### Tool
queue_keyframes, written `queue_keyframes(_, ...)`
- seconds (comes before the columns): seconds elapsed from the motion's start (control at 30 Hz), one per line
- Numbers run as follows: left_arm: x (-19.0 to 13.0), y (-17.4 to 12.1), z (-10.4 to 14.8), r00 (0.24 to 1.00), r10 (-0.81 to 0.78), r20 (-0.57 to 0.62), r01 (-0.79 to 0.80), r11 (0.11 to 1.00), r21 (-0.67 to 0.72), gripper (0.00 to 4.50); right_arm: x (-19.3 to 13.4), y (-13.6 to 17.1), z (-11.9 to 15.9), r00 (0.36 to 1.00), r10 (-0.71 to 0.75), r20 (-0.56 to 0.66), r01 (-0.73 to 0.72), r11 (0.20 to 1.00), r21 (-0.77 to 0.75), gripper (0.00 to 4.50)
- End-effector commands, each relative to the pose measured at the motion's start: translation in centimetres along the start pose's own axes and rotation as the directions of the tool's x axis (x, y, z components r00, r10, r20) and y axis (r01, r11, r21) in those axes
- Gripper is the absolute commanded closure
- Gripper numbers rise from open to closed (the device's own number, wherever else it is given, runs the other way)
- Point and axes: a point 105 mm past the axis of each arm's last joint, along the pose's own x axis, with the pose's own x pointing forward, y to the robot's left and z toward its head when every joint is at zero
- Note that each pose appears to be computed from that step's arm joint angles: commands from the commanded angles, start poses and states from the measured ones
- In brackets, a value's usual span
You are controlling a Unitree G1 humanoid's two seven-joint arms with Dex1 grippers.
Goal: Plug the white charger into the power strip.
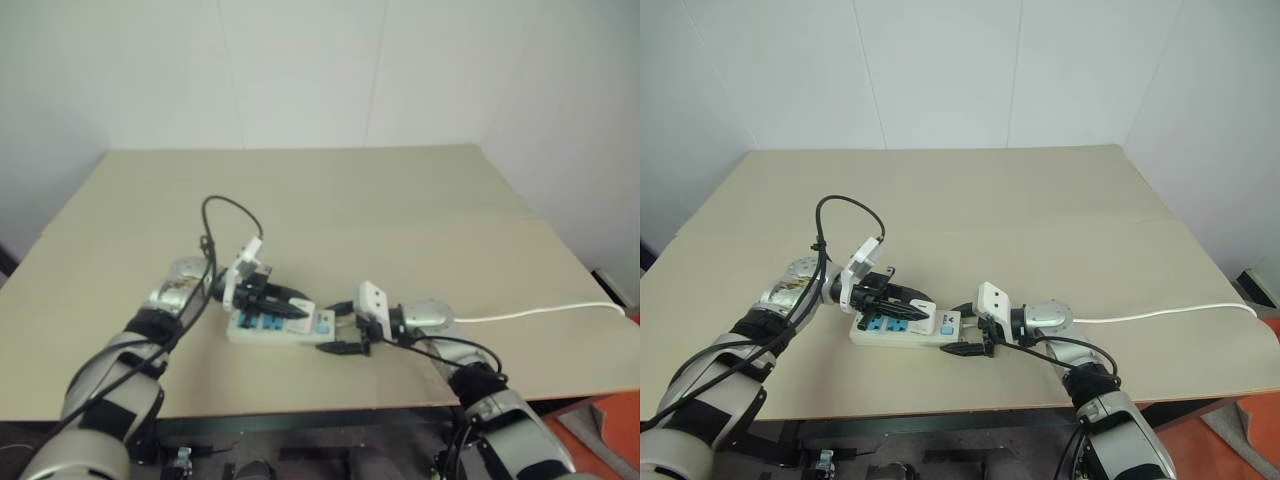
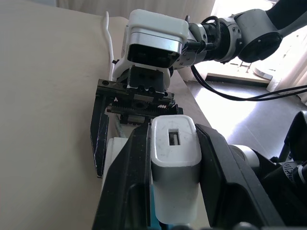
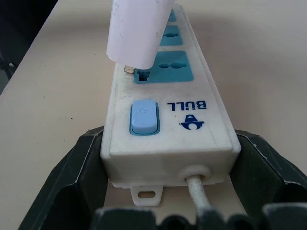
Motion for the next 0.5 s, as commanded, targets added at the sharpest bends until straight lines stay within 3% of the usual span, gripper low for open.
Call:
queue_keyframes(0.03, -0.62, 0.17, -0.34, 0.999, 0.024, -0.026, -0.024, 1.0, 0.009, 3.49, 0.45, 0.54, -2.21, 0.995, 0.002, -0.096, 0.001, 1.0, 0.027, 1.06)
queue_keyframes(0.5, -0.77, 1.06, -0.16, 0.998, 0.065, -0.011, -0.065, 0.998, 0.027, 3.49, 0.56, 0.71, -2.44, 0.995, 0.003, -0.099, 0.0, 1.0, 0.027, 1.06)
